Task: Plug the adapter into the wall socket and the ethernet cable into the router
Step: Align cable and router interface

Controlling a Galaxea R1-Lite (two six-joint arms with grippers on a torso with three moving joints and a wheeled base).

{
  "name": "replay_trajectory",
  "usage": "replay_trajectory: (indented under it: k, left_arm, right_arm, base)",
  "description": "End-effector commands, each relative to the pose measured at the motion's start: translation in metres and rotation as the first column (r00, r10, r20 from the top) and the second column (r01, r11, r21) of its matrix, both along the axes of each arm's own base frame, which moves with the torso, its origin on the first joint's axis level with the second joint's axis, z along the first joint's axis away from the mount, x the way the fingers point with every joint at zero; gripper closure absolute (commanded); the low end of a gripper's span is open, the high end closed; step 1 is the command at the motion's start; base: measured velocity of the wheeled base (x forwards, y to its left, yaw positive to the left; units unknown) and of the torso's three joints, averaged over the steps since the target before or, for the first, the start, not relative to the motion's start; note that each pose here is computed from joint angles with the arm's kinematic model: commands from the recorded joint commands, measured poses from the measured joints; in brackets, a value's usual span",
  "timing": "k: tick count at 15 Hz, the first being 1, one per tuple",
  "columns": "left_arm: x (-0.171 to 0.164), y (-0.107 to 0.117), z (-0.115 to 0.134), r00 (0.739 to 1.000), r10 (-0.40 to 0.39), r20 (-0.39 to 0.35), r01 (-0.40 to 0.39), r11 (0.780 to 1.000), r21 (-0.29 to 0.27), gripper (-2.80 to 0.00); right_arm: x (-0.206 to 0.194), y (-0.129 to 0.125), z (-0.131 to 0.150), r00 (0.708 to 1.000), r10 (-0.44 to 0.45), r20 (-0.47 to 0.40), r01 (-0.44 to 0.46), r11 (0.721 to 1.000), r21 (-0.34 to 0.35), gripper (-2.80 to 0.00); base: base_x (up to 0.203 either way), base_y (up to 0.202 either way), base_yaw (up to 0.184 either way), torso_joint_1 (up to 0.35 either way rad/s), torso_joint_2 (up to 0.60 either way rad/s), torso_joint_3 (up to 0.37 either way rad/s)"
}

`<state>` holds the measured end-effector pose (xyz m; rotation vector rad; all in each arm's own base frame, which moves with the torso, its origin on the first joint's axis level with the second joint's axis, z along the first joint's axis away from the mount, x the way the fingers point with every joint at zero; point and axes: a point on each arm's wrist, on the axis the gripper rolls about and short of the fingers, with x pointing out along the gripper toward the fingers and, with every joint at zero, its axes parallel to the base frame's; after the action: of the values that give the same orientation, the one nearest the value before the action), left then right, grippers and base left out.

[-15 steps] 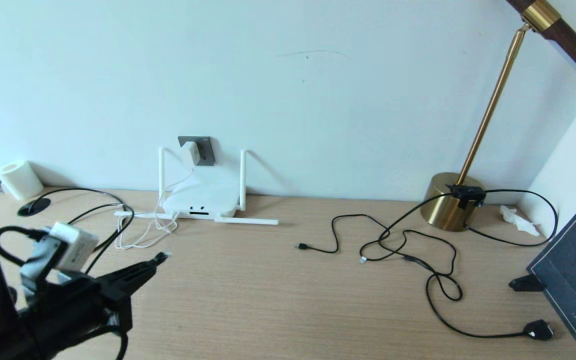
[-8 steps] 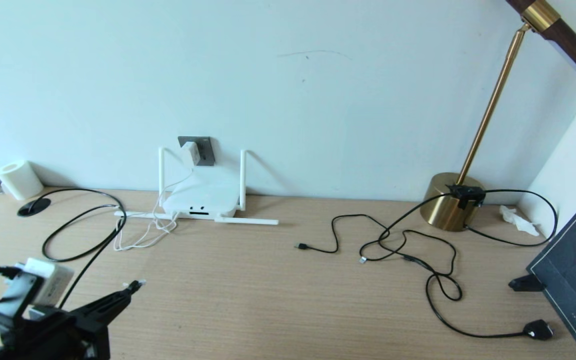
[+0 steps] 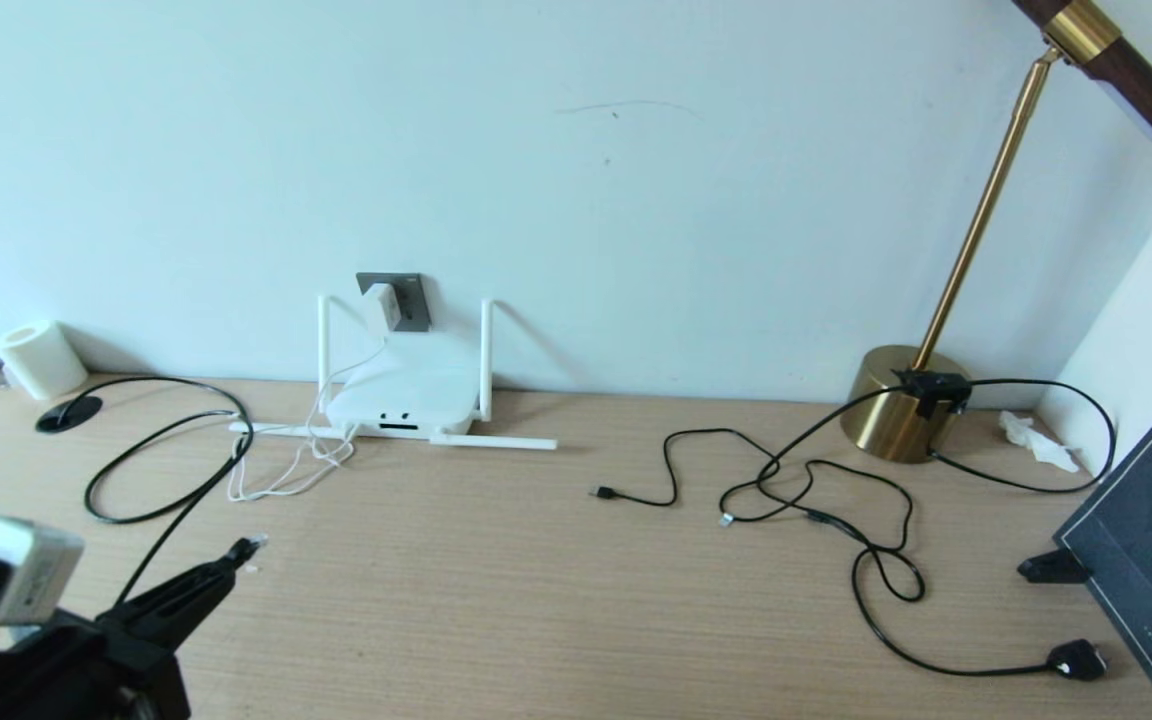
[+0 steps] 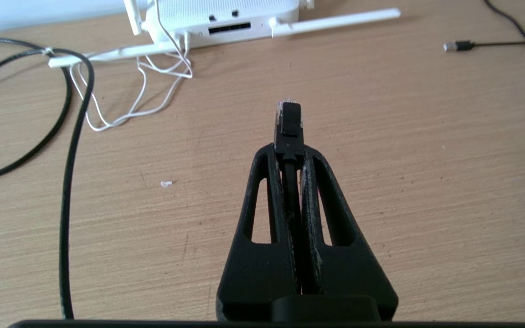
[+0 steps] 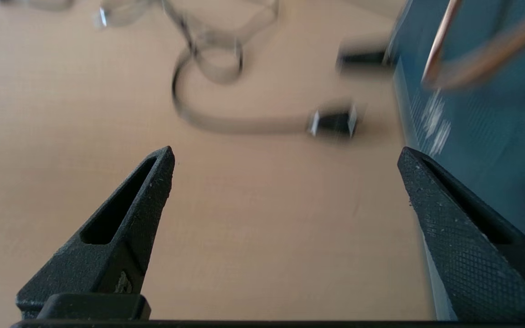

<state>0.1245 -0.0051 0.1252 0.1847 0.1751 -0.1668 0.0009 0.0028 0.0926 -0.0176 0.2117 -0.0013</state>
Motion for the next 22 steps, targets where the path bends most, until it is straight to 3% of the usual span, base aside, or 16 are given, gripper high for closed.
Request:
replay_trajectory:
  k: [1, 5, 7, 9, 10, 12, 15, 19, 22]
  left_arm:
    - [-0.004, 0.000, 0.005, 0.999, 0.003, 0.037, -0.002, 1.000, -0.017, 0.00]
    - [-0.007, 0.000, 0.006, 0.999, 0.008, 0.048, -0.006, 0.999, -0.040, 0.00]
    - [-0.011, 0.000, 0.010, 0.997, 0.010, 0.078, -0.007, 0.999, -0.036, 0.00]
    - [-0.015, 0.001, 0.013, 0.994, 0.039, 0.105, -0.040, 0.999, 0.007, 0.00]
    - [-0.016, 0.003, 0.016, 0.989, 0.088, 0.121, -0.094, 0.995, 0.042, 0.00]
    - [-0.018, 0.003, 0.017, 0.985, 0.121, 0.122, -0.127, 0.991, 0.046, 0.00]
    - [-0.020, 0.003, 0.016, 0.988, 0.113, 0.107, -0.116, 0.993, 0.026, 0.00]
    - [-0.009, 0.002, 0.034, 0.981, 0.119, 0.154, -0.121, 0.993, 0.002, 0.00]
    - [-0.009, 0.003, 0.037, 0.984, 0.122, 0.127, -0.123, 0.992, -0.003, 0.00]
  right_arm:
    - [0.001, 0.000, -0.001, 0.999, 0.009, 0.048, -0.008, 1.000, -0.020, -2.80]
    - [-0.003, 0.003, -0.001, 0.990, 0.139, -0.036, -0.138, 0.990, 0.030, -2.80]
    - [-0.007, 0.002, -0.002, 0.978, 0.208, -0.004, -0.208, 0.978, 0.015, -2.80]
    - [-0.015, -0.002, -0.007, 0.997, 0.069, 0.045, -0.067, 0.997, -0.034, -2.80]
    - [-0.023, -0.003, -0.010, 0.994, 0.044, 0.098, -0.041, 0.998, -0.040, -2.80]
    - [-0.029, -0.003, -0.016, 0.993, -0.022, 0.115, 0.021, 1.000, 0.012, -2.80]
    - [-0.029, -0.003, -0.015, 0.993, -0.026, 0.118, 0.022, 0.999, 0.027, -2.80]
    - [-0.029, -0.003, -0.015, 0.993, -0.026, 0.118, 0.023, 0.999, 0.029, -2.80]
    - [-0.029, -0.003, -0.015, 0.993, -0.026, 0.118, 0.023, 0.999, 0.029, -2.80]
  base:
    - [0.000, 0.000, 0.000, 0.000, 0.00, 0.000]
    - [0.000, 0.000, 0.000, 0.000, 0.00, 0.000]
    - [0.000, 0.000, 0.000, 0.000, 0.00, 0.000]
    - [0.000, 0.000, 0.000, 0.000, 0.00, 0.000]
    - [0.000, 0.000, 0.000, 0.000, 0.00, 0.000]
    - [0.000, 0.000, 0.000, 0.000, 0.00, 0.000]
    - [0.000, 0.000, 0.000, 0.000, 0.00, 0.000]
    - [0.000, 0.000, 0.000, 0.000, 0.00, 0.000]
    - [0.000, 0.000, 0.000, 0.000, 0.00, 0.000]
